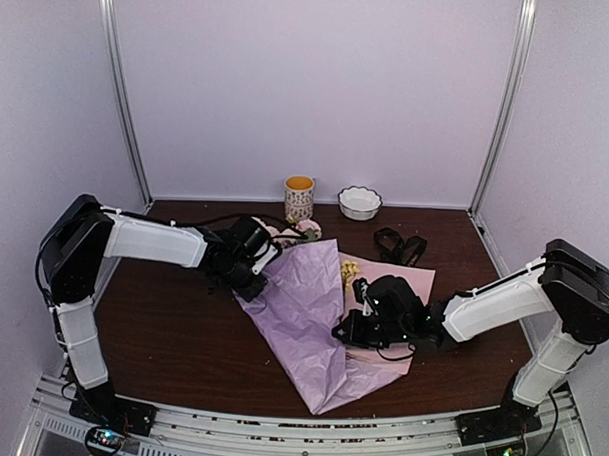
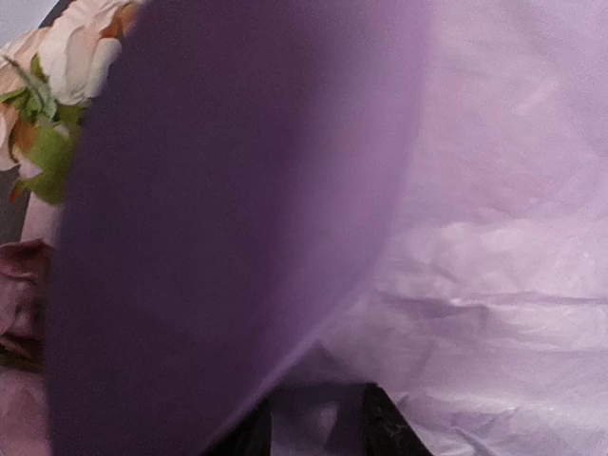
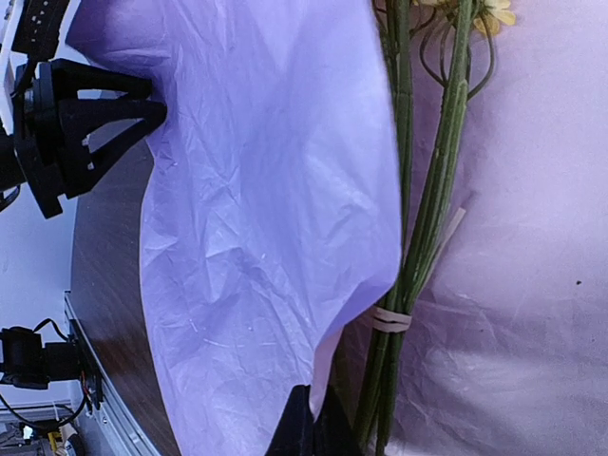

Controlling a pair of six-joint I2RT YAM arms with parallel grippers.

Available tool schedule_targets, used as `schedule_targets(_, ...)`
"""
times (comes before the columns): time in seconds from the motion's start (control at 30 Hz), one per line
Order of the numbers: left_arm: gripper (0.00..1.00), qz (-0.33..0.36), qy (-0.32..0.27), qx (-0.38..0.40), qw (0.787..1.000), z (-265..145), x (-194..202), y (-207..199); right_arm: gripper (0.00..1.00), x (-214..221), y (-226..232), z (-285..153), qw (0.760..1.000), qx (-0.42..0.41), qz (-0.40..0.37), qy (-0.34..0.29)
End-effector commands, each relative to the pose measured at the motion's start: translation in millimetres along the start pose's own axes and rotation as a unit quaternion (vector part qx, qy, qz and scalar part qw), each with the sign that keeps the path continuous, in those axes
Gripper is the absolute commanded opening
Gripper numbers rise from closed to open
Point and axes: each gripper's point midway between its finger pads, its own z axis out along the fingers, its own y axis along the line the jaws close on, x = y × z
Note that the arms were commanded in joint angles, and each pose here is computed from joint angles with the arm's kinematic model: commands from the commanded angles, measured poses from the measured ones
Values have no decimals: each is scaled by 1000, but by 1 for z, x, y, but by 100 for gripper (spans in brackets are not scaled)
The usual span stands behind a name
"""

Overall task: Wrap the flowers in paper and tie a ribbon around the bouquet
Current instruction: Press the fold line on the 2/3-folded wrapping paper.

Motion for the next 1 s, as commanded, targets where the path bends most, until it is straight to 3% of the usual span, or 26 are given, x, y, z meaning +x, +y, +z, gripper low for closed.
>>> schedule_targets(0.0,39,-75,-31,-66,995,-19,-17,63,0,2,-4,-2,1000,8,-10,-3)
schedule_targets(0.2,42,-219,-9,-84,972,-21,12,149,0,2,0,-1,1000,2,-13,2)
schedule_targets(0.3,45,-252,-54,-78,963,-39,11,160,0,1,0,-2,1000,5,-15,0)
schedule_targets(0.47,59,-263,-148,-10,953,-71,-2,137,0,2,1,1,1000,3,-17,5)
schedule_targets(0.6,82,-269,-223,74,934,-81,-10,109,0,1,3,3,1000,5,-21,6)
schedule_targets(0.73,88,-294,-181,101,933,-48,1,101,0,1,4,4,1000,7,-25,9)
schedule_targets(0.83,89,-324,-180,151,916,-28,1,97,0,0,4,4,1000,7,-26,7)
schedule_targets(0.97,90,-331,-166,136,919,-5,10,104,0,1,5,4,1000,7,-26,8)
